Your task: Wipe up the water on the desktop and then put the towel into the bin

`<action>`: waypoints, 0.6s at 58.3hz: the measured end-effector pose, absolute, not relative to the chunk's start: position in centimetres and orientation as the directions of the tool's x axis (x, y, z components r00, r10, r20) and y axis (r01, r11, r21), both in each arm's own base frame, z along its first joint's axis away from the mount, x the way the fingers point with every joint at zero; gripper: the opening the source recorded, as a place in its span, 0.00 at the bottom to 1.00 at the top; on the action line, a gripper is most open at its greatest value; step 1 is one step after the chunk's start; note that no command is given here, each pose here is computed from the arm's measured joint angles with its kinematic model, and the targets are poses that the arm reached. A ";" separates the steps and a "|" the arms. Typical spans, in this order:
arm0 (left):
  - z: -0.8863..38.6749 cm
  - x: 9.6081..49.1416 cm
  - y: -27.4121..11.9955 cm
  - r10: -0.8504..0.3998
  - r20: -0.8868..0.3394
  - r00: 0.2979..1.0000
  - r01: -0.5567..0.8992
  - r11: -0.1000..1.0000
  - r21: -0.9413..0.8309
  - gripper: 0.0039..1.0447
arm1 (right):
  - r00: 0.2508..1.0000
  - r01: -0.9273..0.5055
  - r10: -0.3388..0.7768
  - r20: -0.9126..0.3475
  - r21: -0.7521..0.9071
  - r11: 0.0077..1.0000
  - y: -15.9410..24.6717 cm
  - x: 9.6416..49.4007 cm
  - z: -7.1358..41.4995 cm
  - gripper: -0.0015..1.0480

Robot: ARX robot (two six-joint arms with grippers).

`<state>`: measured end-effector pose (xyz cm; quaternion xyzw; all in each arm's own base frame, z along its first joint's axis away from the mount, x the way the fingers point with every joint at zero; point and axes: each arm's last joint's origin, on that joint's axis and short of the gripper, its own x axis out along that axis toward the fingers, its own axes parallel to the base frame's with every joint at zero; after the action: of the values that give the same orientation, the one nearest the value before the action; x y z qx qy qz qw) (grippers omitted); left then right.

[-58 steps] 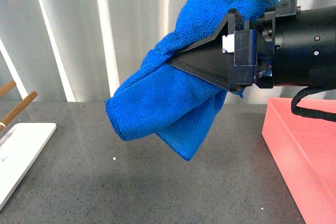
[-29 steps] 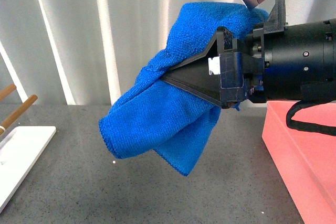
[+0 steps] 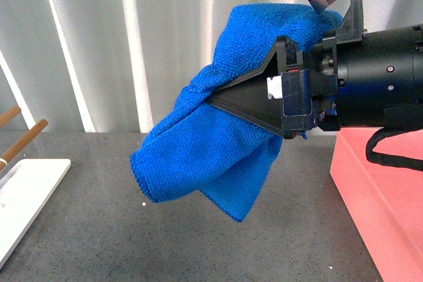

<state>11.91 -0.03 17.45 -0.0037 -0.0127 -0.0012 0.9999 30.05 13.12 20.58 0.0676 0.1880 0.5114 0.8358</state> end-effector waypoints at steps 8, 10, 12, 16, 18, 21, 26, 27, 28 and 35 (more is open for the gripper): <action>17.5 11.6 0.0 -0.002 0.027 1.000 0.002 1.000 -0.007 0.03 | 0.407 -0.830 0.881 -0.244 0.304 0.467 13.1 30.0 20.6 0.08; 17.5 11.5 0.0 -0.002 0.027 1.000 0.002 1.000 -0.007 0.03 | 0.406 -0.830 0.881 -0.243 0.304 0.467 13.2 30.0 20.6 0.08; 17.5 11.4 0.0 -0.002 0.027 1.000 0.002 1.000 -0.007 0.03 | 0.406 -0.831 0.881 -0.243 0.304 0.467 13.2 30.0 20.6 0.08; 17.5 11.3 0.0 -0.002 0.027 1.000 0.002 1.000 -0.007 0.03 | 0.406 -0.831 0.881 -0.243 0.304 0.467 13.2 30.0 20.6 0.08; 17.4 11.2 0.0 -0.002 0.027 1.000 0.002 1.000 -0.007 0.03 | 0.406 -0.831 0.881 -0.243 0.304 0.467 13.2 30.0 20.6 0.08; 17.5 11.1 0.0 -0.002 0.027 1.000 0.002 1.000 -0.007 0.03 | 0.406 -0.830 0.881 -0.244 0.304 0.467 13.2 30.0 20.6 0.08; 17.4 11.0 0.0 -0.002 0.026 1.000 0.002 1.000 -0.007 0.03 | 0.406 -0.830 0.880 -0.246 0.305 0.468 13.2 30.0 20.6 0.08; 17.4 10.9 0.0 -0.002 0.026 1.000 0.002 1.000 -0.007 0.03 | 0.405 -0.829 0.880 -0.247 0.306 0.467 13.1 30.0 20.6 0.08; 17.4 10.9 0.0 -0.002 0.026 1.000 0.002 1.000 -0.007 0.03 | 0.405 -0.829 0.880 -0.247 0.306 0.468 13.1 30.0 20.6 0.08; 17.3 10.5 0.0 -0.002 0.022 1.000 0.002 1.000 -0.007 0.03 | 0.404 -0.828 0.880 -0.251 0.308 0.468 13.2 30.0 20.6 0.08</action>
<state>10.54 -0.02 17.33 -0.0037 -0.0108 -0.0008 0.9999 29.97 13.17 20.58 0.0673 0.1914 0.5114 0.8351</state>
